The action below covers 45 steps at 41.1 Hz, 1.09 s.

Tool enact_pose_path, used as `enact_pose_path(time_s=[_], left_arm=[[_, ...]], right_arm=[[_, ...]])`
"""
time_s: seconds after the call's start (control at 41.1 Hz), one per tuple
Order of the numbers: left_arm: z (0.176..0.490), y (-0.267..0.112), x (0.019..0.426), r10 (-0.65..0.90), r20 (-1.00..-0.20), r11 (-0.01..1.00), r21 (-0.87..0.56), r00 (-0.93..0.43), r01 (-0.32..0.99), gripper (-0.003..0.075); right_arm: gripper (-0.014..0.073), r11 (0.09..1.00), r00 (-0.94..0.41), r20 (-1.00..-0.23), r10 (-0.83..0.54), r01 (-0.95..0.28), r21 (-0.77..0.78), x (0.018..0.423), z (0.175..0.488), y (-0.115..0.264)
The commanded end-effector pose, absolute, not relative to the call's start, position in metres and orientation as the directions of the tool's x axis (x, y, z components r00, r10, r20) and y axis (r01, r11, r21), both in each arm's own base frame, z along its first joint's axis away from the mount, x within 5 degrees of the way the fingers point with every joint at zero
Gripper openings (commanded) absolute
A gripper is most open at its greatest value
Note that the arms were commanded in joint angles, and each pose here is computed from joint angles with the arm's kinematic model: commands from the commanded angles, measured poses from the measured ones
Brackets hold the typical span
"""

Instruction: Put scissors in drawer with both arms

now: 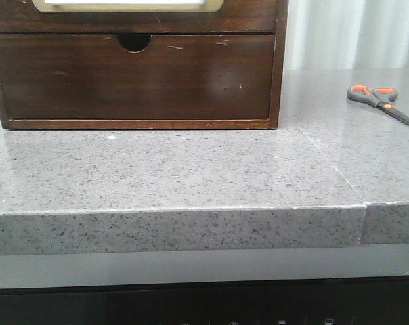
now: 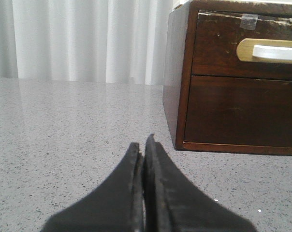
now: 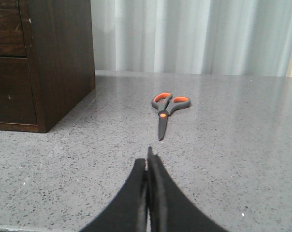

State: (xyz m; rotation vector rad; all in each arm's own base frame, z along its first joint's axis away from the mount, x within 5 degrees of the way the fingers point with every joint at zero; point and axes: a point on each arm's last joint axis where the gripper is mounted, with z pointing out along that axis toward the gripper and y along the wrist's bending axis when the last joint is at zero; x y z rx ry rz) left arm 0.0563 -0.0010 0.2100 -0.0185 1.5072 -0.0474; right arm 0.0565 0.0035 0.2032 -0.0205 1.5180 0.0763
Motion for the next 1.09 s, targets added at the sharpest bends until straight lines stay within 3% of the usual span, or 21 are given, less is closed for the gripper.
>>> enact_pose_path(time_s=[0.0, 0.438, 0.754, 0.851, 1.07], left_arm=[[0.21, -0.001, 0.055, -0.053, -0.989, 0.998, -0.051, 0.139, 0.023, -0.002], [0.21, -0.001, 0.055, -0.053, -0.989, 0.998, -0.051, 0.139, 0.023, -0.002], [0.217, -0.001, 0.054, -0.054, -0.979, 0.998, -0.05, 0.194, 0.025, -0.002], [0.234, -0.001, 0.051, -0.062, -0.971, 0.998, -0.056, 0.233, 0.031, -0.002], [0.307, -0.001, 0.029, -0.074, -0.941, 0.997, -0.063, 0.33, 0.043, -0.002]], right_arm=[[-0.0069, 0.998, 0.149, -0.988, 0.029, -0.054, 0.022, 0.054, 0.211, 0.003], [-0.0069, 0.998, 0.15, -0.988, 0.029, -0.054, 0.022, 0.054, 0.211, 0.003], [-0.0069, 0.998, 0.276, -0.96, 0.036, -0.052, 0.022, 0.051, 0.229, 0.002], [-0.0069, 0.998, 0.298, -0.954, 0.035, -0.053, 0.02, 0.047, 0.245, 0.002], [-0.0069, 0.998, 0.304, -0.952, 0.028, -0.057, 0.011, 0.035, 0.298, 0.002]])
